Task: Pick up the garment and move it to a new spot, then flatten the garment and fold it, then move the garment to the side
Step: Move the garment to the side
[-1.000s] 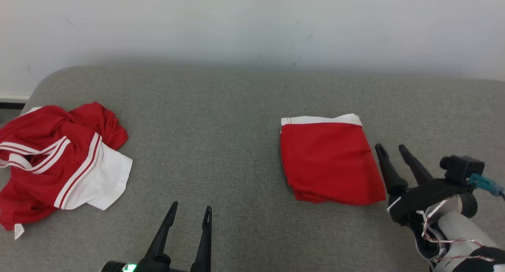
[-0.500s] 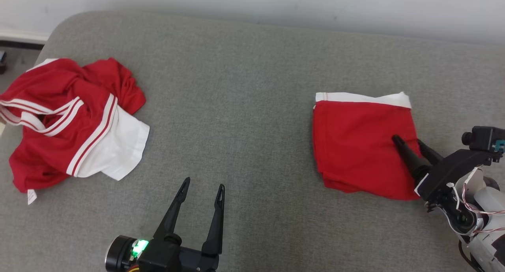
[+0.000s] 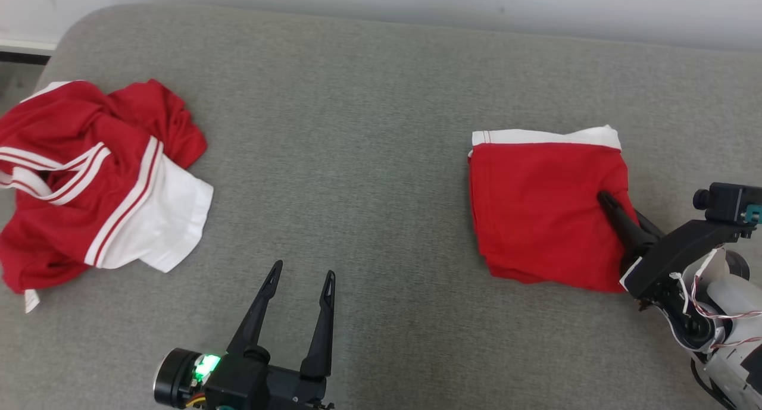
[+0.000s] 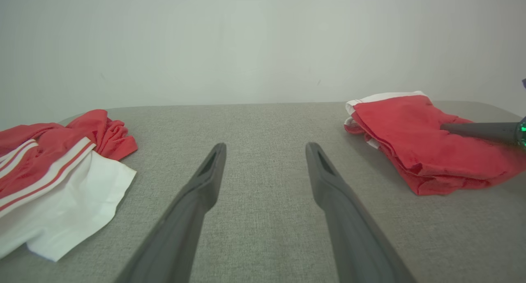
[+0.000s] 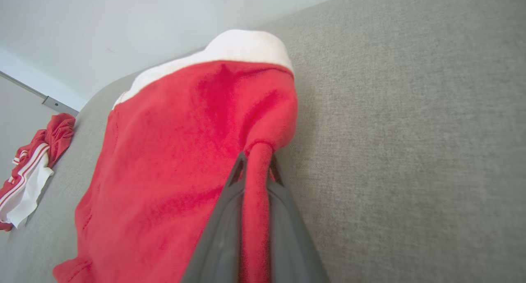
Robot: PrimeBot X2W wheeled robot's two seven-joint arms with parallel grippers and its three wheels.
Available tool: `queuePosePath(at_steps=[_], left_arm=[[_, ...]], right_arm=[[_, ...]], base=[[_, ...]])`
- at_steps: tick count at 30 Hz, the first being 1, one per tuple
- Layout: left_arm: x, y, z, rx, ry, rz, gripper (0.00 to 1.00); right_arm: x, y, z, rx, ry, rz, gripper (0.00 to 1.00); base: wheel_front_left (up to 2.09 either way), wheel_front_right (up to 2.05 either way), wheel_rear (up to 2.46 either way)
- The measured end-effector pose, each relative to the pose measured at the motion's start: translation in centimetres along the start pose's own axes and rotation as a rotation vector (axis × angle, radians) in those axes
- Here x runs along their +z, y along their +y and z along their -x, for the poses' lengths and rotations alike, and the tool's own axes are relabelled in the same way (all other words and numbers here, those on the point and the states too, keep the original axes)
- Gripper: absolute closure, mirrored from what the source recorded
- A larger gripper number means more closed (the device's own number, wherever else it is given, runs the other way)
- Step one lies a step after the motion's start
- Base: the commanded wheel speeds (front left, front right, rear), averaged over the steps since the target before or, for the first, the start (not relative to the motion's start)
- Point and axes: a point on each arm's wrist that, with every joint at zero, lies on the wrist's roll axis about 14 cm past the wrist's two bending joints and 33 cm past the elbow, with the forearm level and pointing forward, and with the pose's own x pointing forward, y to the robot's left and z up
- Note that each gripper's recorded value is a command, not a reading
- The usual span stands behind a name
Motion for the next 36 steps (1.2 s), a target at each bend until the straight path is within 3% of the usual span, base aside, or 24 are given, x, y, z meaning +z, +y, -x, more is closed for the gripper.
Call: queuePosePath(at_steps=[12, 25, 36], left_arm=[[-0.7, -3.1, -3.2, -0.143, -0.009, -0.021, 0.0], [-2.8, -9.5, -6.6, -0.399, -0.005, -0.029, 0.0], [-4.3, -13.1, -9.7, -0.567, -0.045, -0.047, 0.0]], right_arm=[[1.9, -3.8, 3.1, -0.094, -0.107, 0.017, 1.0], [1.8, -10.5, 10.0, -0.315, -0.152, 0.018, 1.0], [6.4, -16.4, 11.0, -0.46, -0.155, 0.228, 1.0]], base=[[0.0, 0.0, 0.0], [0.0, 0.0, 0.0], [0.0, 0.0, 0.0]])
